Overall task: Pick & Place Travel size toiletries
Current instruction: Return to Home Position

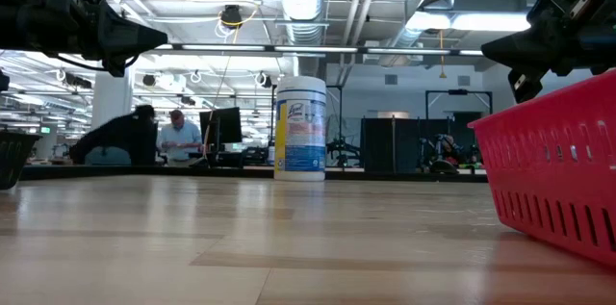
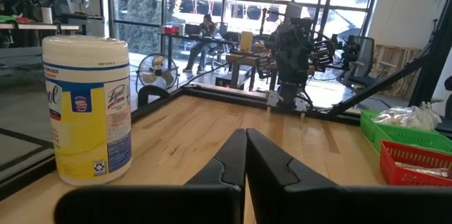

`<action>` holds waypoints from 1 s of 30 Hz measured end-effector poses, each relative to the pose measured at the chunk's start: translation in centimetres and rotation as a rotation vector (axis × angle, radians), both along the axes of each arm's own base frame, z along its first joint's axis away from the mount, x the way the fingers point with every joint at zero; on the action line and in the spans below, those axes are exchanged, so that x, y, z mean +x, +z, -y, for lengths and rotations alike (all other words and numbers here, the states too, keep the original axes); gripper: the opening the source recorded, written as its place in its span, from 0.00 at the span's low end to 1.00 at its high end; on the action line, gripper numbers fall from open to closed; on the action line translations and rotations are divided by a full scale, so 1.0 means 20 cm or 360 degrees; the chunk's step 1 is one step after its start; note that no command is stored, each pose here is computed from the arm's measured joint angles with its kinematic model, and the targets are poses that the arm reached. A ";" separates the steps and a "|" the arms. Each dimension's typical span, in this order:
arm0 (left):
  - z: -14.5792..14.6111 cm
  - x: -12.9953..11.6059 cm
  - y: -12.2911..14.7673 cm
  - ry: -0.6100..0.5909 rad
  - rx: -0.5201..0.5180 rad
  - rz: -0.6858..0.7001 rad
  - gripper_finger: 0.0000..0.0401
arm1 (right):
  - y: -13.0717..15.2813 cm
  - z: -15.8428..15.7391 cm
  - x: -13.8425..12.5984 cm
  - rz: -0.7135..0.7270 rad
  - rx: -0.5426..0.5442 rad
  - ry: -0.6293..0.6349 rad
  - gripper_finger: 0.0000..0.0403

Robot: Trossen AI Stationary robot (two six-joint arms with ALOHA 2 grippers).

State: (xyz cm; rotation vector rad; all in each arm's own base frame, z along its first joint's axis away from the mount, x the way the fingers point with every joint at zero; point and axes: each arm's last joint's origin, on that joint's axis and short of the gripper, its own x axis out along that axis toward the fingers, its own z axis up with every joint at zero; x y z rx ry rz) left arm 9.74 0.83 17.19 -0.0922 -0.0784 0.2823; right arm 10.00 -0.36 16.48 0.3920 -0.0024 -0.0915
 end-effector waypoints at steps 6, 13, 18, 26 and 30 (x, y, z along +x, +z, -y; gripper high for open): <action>0.00 0.00 0.00 0.0000 0.0000 0.0002 0.00 | 0.00 0.00 0.00 0.0001 0.0000 0.0000 0.00; 0.00 0.00 0.00 -0.0001 0.0000 0.0006 0.00 | 0.00 0.00 0.00 0.0000 0.0000 0.0000 0.00; 0.00 0.00 0.00 0.0000 0.0000 0.0010 0.00 | 0.00 0.00 0.00 0.0000 0.0000 0.0000 0.00; 0.00 0.00 0.00 0.0000 0.0000 0.0012 0.00 | 0.00 0.00 0.00 0.0001 0.0000 0.0000 0.00; 0.00 0.00 0.00 0.0000 0.0000 0.0014 0.00 | 0.00 0.00 0.00 0.0000 0.0000 0.0000 0.00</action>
